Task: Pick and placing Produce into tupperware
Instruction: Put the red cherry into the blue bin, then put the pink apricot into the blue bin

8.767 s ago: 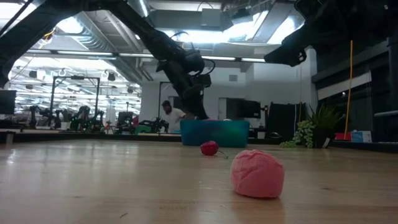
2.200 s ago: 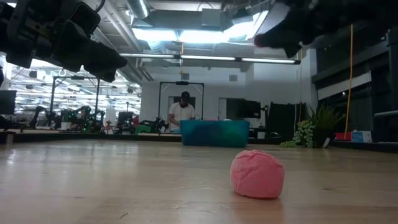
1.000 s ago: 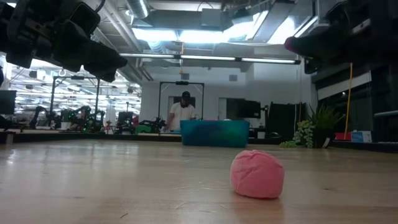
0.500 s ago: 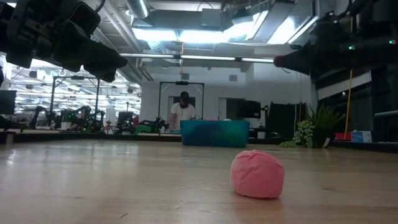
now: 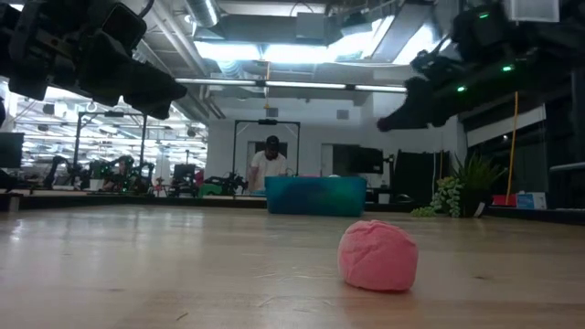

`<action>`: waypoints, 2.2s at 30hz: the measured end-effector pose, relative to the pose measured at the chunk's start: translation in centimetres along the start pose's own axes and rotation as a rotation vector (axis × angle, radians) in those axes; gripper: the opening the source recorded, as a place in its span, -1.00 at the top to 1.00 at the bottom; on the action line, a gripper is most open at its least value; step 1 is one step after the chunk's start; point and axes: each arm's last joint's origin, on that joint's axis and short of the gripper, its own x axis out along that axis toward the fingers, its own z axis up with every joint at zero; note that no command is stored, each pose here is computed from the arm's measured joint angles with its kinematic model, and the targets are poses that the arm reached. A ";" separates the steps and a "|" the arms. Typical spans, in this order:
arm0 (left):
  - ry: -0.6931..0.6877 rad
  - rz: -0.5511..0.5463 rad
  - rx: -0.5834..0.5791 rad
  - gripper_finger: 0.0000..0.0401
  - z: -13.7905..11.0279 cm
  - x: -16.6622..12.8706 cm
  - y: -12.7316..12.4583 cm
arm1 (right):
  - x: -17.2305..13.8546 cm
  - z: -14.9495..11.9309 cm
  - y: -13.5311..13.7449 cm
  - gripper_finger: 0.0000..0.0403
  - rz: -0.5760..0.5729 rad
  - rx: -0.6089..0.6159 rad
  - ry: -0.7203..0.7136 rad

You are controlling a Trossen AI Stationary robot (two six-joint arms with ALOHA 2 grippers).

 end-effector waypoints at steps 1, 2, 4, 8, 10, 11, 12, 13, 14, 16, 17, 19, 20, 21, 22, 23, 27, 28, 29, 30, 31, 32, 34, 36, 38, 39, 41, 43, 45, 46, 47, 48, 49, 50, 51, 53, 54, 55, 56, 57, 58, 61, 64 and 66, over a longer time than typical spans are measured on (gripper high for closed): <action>0.000 0.000 0.000 0.38 0.0 0.0 0.0 | 0.6 0.1 -0.1 0.89 0.001 -0.007 0.024; 0.000 0.000 0.000 0.38 0.0 0.0 0.0 | 1.2 0.4 -0.2 0.89 0.013 -0.012 0.045; 0.000 0.000 0.000 0.38 0.0 0.0 0.0 | 2.3 0.7 -0.3 0.89 0.051 -0.027 0.089; 0.000 0.000 0.000 0.38 0.0 0.0 0.0 | 4.4 1.5 -0.8 0.89 0.089 -0.042 0.185; 0.002 0.000 0.000 0.38 0.0 0.0 0.0 | 5.4 2.0 -1.2 0.89 0.114 -0.039 0.248; 0.002 0.000 0.000 0.38 0.0 0.0 0.0 | 5.9 2.2 -1.5 0.89 0.132 -0.033 0.290; 0.002 0.000 0.000 0.38 0.0 0.0 0.0 | 6.4 2.4 -1.7 0.89 0.148 -0.026 0.332; 0.002 0.000 0.000 0.38 0.0 0.0 0.0 | 6.9 2.7 -2.0 0.89 0.161 -0.019 0.370; 0.002 0.000 0.000 0.38 0.0 0.0 0.0 | 7.3 3.0 -2.2 0.89 0.174 -0.012 0.401; 0.002 0.000 0.000 0.38 0.0 0.0 0.0 | 8.2 3.7 -2.7 0.89 0.188 -0.001 0.462; 0.002 0.000 0.000 0.38 0.0 0.0 0.0 | 8.6 4.0 -3.0 0.89 0.187 0.004 0.490; 0.003 0.000 0.000 0.38 0.0 0.0 0.0 | 9.3 4.6 -3.5 0.89 0.177 0.009 0.547; 0.003 0.000 0.000 0.38 0.0 0.0 0.0 | 9.7 5.0 -3.7 0.89 0.172 0.012 0.568; 0.003 0.000 0.000 0.38 0.0 0.0 0.0 | 10.1 5.3 -4.0 0.89 0.168 0.016 0.588; 0.003 0.000 0.000 0.38 0.0 0.0 0.0 | 10.4 5.7 -4.2 0.89 0.173 0.023 0.610; 0.003 0.000 0.000 0.38 0.0 0.0 0.0 | 10.8 5.9 -4.4 0.89 0.187 0.033 0.636; 0.003 0.000 0.000 0.38 0.0 0.0 0.0 | 12.5 6.5 -5.0 0.89 0.243 0.045 0.702; 0.003 0.000 0.000 0.38 0.0 0.0 0.0 | 12.9 6.6 -5.2 0.89 0.246 0.040 0.722; 0.003 0.000 0.001 0.38 0.0 0.0 0.0 | 13.3 6.7 -5.3 0.89 0.248 0.035 0.740; 0.003 0.000 0.000 0.38 0.0 0.0 0.0 | 13.8 6.7 -5.5 0.89 0.249 0.033 0.755; 0.003 0.000 0.000 0.38 0.0 0.0 0.0 | 14.2 6.7 -5.7 0.89 0.246 0.037 0.773; 0.003 0.000 0.000 0.38 0.0 0.0 0.0 | 14.5 6.6 -5.9 0.89 0.242 0.044 0.794; 0.004 0.000 0.000 0.38 0.0 0.0 0.0 | 15.2 6.4 -6.5 0.89 0.227 0.064 0.825; 0.004 0.000 0.000 0.38 0.0 0.0 0.0 | 15.8 6.0 -7.0 0.89 0.205 0.106 0.863; 0.003 0.000 0.000 0.38 0.0 0.0 0.0 | 16.4 5.5 -7.3 0.89 0.183 0.143 0.889; 0.004 0.000 0.000 0.38 0.0 0.0 0.0 | 16.6 5.2 -7.5 0.89 0.174 0.157 0.898; 0.003 -0.001 0.000 0.38 0.0 0.0 0.0 | 17.0 4.7 -7.8 0.89 0.166 0.168 0.916; 0.004 0.000 -0.001 0.38 0.0 0.0 0.0 | 17.3 4.2 -8.1 0.89 0.161 0.174 0.924; 0.004 -0.001 -0.001 0.38 0.0 0.0 0.0 | 17.5 3.8 -8.2 0.89 0.150 0.183 0.932; 0.003 0.000 -0.001 0.38 0.0 0.0 0.0 | 17.6 3.7 -8.3 0.89 0.137 0.192 0.938; 0.003 0.000 -0.001 0.38 0.0 0.0 0.0 | 17.6 3.5 -8.3 0.89 0.126 0.195 0.943; 0.003 0.000 -0.001 0.38 0.0 0.0 0.0 | 17.7 3.5 -8.4 0.89 0.122 0.194 0.946; 0.003 0.000 -0.001 0.38 0.0 0.0 0.0 | 17.7 3.4 -8.4 0.89 0.120 0.194 0.946; 0.003 0.000 -0.001 0.38 0.0 0.0 0.0 | 17.7 3.4 -8.4 0.89 0.119 0.193 0.947; 0.003 0.000 -0.001 0.38 0.0 0.0 0.0 | 17.7 3.4 -8.4 0.89 0.119 0.193 0.946; 0.004 -0.001 -0.001 0.38 0.0 0.0 0.0 | 17.7 3.4 -8.4 0.84 0.119 0.193 0.946; 0.003 0.000 -0.001 0.38 0.0 0.0 0.0 | 17.7 3.4 -8.4 0.79 0.120 0.193 0.946; 0.003 0.000 -0.001 0.38 0.0 0.0 0.0 | 17.7 3.4 -8.3 0.73 0.120 0.193 0.946; 0.004 0.000 -0.001 0.38 0.0 0.0 0.0 | 17.7 3.4 -8.3 0.66 0.121 0.193 0.947; 0.003 0.000 -0.001 0.38 0.0 0.0 0.0 | 17.7 3.5 -8.3 0.60 0.123 0.191 0.946; 0.003 0.000 -0.001 0.38 0.0 0.0 0.0 | 17.7 3.5 -8.2 0.54 0.125 0.188 0.945; 0.003 -0.001 -0.001 0.38 0.0 0.0 0.0 | 17.7 3.5 -8.0 0.42 0.130 0.184 0.947; 0.003 -0.001 -0.001 0.38 0.0 0.0 0.0 | 17.7 3.5 -8.0 0.36 0.130 0.185 0.948; 0.003 0.000 -0.001 0.38 0.0 0.0 0.0 | 17.7 3.6 -7.9 0.35 0.138 0.190 0.951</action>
